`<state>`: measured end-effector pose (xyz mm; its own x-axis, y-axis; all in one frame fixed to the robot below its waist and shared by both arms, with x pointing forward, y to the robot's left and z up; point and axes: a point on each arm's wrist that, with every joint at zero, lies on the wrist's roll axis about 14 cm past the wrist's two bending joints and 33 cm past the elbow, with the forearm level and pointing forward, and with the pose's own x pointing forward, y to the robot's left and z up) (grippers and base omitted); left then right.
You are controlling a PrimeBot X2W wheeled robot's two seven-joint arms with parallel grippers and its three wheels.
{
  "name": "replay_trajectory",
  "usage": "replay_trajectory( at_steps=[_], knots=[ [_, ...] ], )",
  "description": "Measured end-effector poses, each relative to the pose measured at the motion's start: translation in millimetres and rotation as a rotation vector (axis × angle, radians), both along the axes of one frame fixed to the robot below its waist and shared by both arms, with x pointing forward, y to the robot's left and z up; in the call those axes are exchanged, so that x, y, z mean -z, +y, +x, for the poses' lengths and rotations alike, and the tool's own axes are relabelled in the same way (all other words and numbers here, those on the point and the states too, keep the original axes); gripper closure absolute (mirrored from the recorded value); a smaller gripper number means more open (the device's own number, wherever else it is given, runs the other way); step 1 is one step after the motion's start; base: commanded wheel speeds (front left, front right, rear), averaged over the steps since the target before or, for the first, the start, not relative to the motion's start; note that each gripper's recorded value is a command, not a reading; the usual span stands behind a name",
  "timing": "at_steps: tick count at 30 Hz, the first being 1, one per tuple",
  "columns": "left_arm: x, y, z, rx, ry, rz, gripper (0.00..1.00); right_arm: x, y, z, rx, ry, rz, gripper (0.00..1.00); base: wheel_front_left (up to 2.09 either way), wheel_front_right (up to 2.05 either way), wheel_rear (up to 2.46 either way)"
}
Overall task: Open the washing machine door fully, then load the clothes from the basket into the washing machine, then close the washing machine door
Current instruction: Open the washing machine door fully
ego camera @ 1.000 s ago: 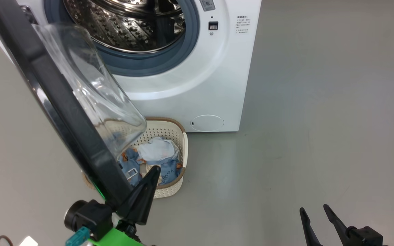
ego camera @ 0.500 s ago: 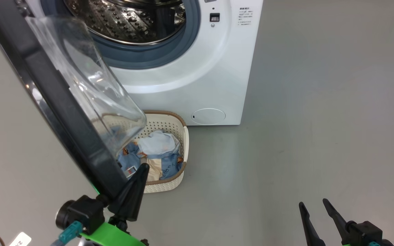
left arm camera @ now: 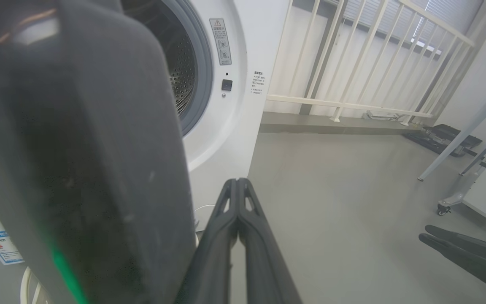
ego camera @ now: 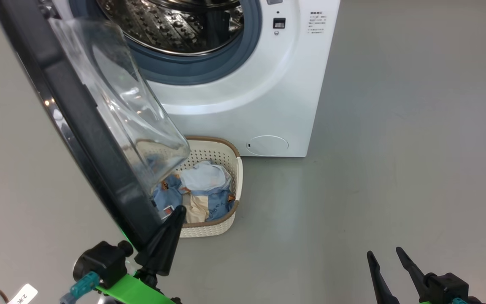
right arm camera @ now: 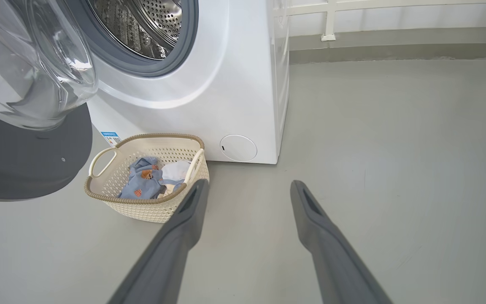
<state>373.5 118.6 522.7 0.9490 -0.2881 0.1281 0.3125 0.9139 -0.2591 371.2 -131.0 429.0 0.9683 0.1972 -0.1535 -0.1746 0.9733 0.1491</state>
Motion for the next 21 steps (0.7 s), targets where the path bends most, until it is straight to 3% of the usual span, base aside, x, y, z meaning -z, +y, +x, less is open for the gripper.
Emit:
replay_trajectory(
  at_steps=[21],
  knots=[
    [5.3,26.7,-12.0,-0.125,0.037,0.034,1.00,1.5,15.3,2.1,-0.037,0.011,0.033,0.00,0.00,0.00,0.00]
  ],
)
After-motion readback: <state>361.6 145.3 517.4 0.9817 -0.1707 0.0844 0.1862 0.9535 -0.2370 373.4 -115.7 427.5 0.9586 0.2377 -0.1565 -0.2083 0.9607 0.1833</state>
